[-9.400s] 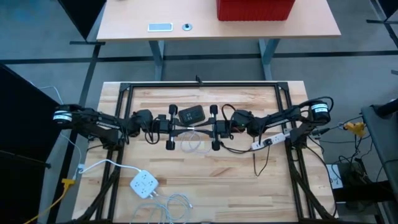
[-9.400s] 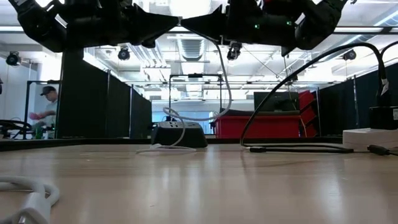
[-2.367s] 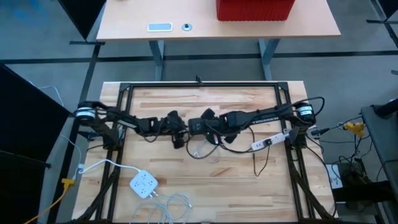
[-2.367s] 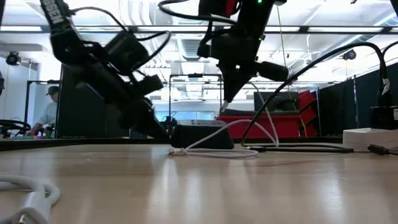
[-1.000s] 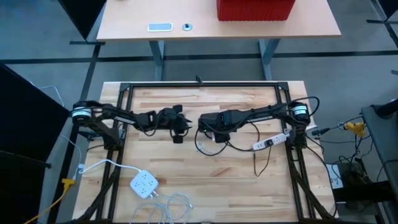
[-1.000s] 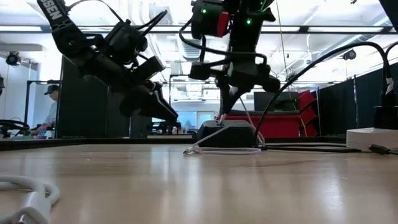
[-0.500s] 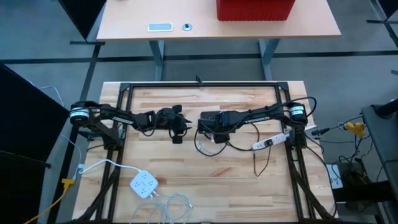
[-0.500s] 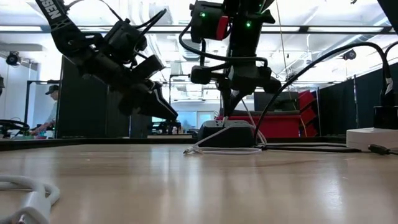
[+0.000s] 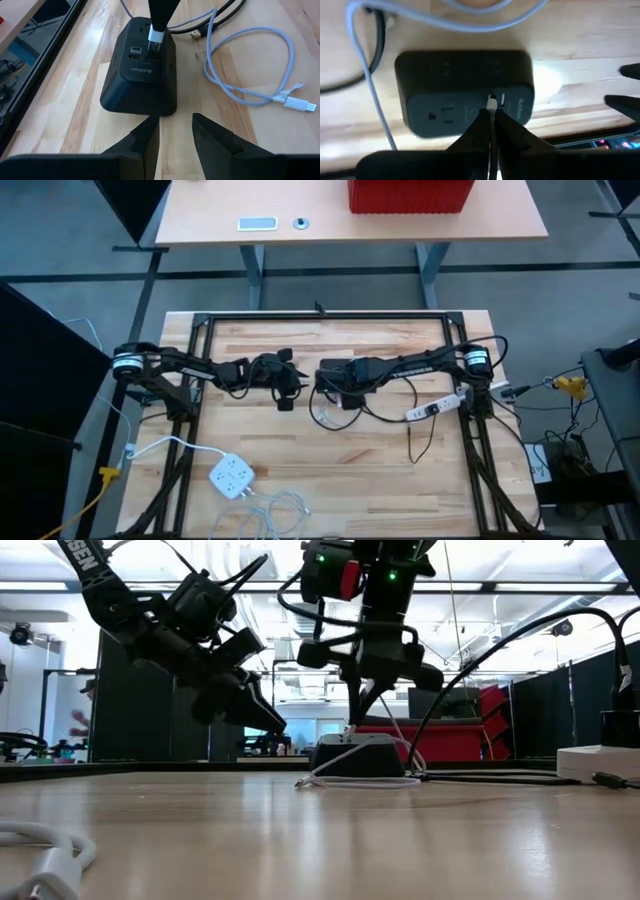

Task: Insert USB
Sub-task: Insert the purple charger cable into the black outlet extension

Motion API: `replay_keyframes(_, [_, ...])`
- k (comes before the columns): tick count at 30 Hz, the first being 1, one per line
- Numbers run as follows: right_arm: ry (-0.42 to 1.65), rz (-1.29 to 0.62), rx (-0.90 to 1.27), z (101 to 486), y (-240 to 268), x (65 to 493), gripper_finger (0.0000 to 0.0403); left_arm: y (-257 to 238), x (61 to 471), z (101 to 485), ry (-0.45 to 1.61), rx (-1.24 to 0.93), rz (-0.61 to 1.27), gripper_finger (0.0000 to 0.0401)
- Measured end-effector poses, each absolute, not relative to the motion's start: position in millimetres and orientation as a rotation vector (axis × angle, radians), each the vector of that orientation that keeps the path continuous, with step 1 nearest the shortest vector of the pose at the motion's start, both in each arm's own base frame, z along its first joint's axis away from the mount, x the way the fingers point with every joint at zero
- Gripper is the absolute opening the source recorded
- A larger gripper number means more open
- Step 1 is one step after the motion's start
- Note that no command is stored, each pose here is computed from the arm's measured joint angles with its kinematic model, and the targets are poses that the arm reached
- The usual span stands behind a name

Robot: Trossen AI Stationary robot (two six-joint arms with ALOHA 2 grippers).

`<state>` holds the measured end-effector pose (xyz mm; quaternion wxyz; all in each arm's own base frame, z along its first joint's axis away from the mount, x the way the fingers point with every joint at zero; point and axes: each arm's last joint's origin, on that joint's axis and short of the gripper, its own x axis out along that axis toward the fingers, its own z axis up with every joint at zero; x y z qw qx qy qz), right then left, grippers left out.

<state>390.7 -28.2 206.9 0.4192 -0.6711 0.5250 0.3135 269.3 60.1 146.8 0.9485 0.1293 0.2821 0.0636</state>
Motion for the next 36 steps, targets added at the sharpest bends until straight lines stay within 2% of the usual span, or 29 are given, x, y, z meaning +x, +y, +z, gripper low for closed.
replay_keyframes(4, [1.264, 0.785, -1.609, 209.2, -28.6, 392.4, 0.0000, 60.1, 269.3, 146.8, 0.574, 0.263, 0.129, 0.0105])
replay_keyframes(21, [1.349, 0.762, -1.615, 207.9, -37.9, 392.2, 0.0000, 60.2, 269.7, 147.4, 0.567, 0.264, 0.130, 0.0105])
replay_keyframes(36, [1.318, 0.786, -1.548, 206.3, -22.1, 391.6, 0.0000, 60.2, 269.7, 147.4, 0.568, 0.264, 0.130, 0.0105])
